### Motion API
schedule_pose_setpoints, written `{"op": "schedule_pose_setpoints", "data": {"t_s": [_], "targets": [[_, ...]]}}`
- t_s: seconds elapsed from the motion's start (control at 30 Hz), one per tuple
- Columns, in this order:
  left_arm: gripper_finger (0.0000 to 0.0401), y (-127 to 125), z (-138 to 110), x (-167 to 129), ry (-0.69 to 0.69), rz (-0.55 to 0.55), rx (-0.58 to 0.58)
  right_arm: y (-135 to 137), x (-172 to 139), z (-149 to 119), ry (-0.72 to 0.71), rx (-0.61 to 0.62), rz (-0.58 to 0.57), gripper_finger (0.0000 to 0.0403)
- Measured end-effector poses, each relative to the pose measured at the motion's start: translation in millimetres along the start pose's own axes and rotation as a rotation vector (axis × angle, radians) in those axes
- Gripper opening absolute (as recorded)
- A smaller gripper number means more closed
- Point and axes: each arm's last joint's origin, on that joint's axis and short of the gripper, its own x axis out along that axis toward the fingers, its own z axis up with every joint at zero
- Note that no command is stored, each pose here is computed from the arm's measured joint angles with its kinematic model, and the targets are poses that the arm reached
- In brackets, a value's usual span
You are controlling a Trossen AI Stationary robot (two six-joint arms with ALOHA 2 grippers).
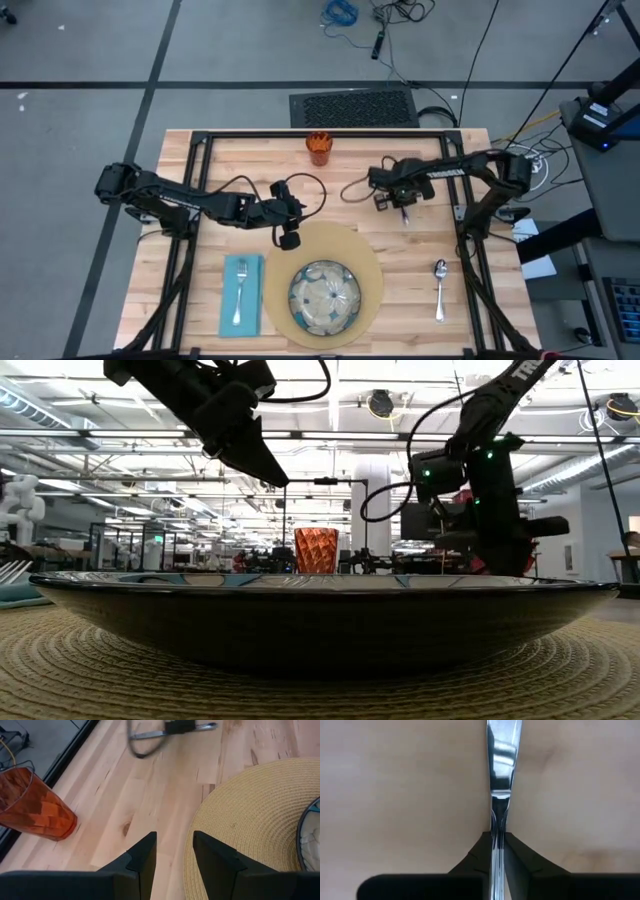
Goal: Set table place
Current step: Put the silver knife in the middle right of the table
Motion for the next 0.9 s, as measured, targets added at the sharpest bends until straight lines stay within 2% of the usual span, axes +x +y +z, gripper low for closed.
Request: {"op": "schedule_pose_setpoints", "data": {"t_s": [0.23,0.4,0.5,0.67,0.9], "targets": [[0.0118,0.0,-0.5,0.0,0.005,0.0,0.007,24.8,-3.1,-52.5,0.06,-0.059,0.033,0.0015],[0.0118,0.3,-3.6,-0.1,0.036,0.003,0.015,35.5,-4.5,-97.3,0.1,-0.047,0.033,0.0014],[0.0118,0.4,-5.1,-0.1,0.05,0.004,0.02,41.7,-5.4,-128.4,0.104,-0.018,0.062,0.0014],[0.0118,0.7,-4.9,-0.1,0.048,0.014,0.029,53.0,-7.8,-179.0,0.121,0.044,0.199,0.0014],[0.0118,0.7,-4.9,-0.1,0.047,0.015,0.048,47.2,-7.9,-228.4,0.118,0.15,0.266,0.0013]]}}
